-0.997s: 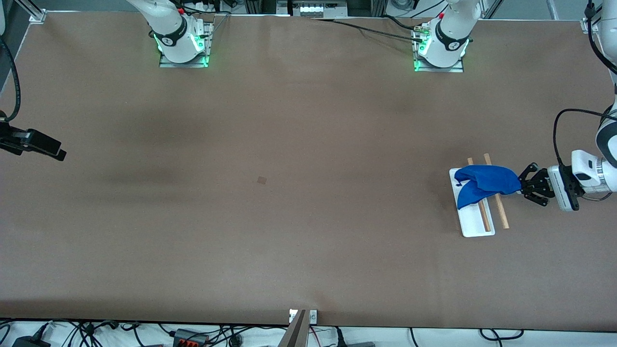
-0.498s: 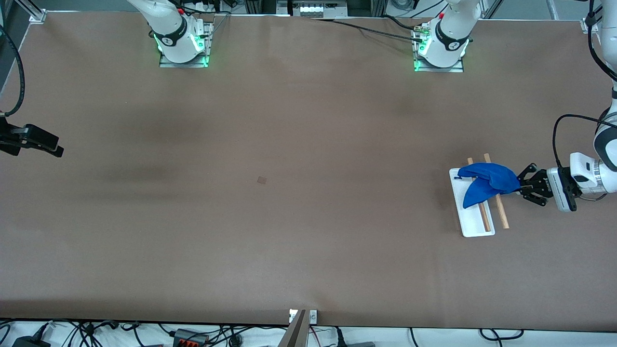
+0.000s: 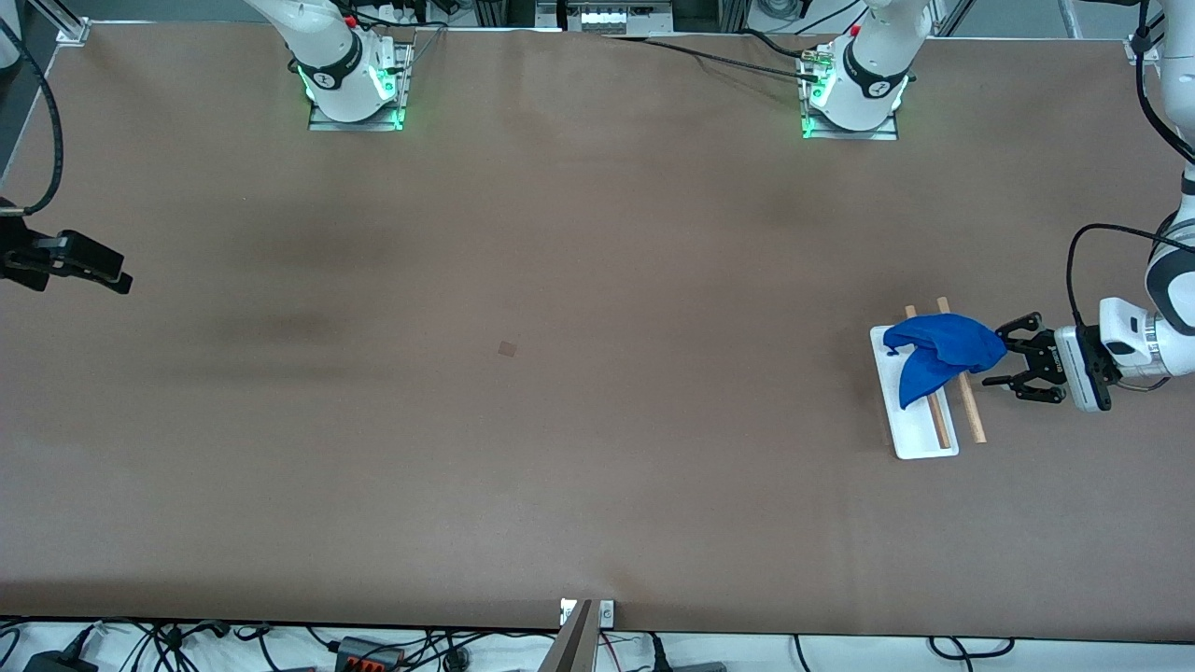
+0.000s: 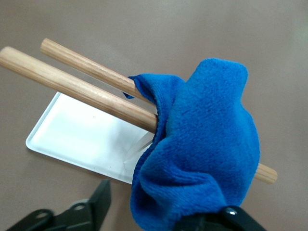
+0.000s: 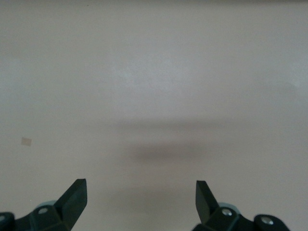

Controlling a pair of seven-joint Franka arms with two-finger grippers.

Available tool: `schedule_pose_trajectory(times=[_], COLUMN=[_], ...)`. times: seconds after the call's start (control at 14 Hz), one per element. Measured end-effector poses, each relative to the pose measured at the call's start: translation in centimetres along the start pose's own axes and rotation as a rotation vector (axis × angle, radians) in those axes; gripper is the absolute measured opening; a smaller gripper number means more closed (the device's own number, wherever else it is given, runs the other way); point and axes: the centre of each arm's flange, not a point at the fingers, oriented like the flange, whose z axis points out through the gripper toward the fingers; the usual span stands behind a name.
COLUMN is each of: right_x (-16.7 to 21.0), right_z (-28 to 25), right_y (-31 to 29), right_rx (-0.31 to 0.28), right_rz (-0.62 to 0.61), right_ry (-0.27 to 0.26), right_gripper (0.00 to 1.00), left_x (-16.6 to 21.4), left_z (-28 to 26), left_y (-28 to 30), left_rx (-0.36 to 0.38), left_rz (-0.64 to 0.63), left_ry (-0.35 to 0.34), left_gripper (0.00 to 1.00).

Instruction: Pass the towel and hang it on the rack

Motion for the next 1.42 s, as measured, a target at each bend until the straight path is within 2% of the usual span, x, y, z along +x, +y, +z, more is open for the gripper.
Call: schedule_pose_trajectory(times=[0.21,0.57,1.0,1.42], right_x=[-1.8,-3.6,-3.9,-4.1], right_z=[1.1,2.8,2.3,0.8], right_y=[0.2,0.2,-0.4,-0.3], right_rx=[0.006,0.011,0.005,-0.006], right_rz=[0.002,0.002,-0.014,-0.018], right_ry=[0.003,0.009,0.007,0.022], right_gripper=[1.00,1.00,1.00,1.00], left_x=[0.4,1.1,0.8,-1.4], left_z=[-0.4,-1.9,-1.9,-3.0], left_y=[0.0,0.1,0.3,0.8], left_rx=[-0.011,-0.037,-0.057,-0.094], left_rz=[0.008,0.023,0.015,-0.029], left_ry=[0.004,0.009,0.013,0.027], left_gripper=[0.99,1.00,1.00,1.00])
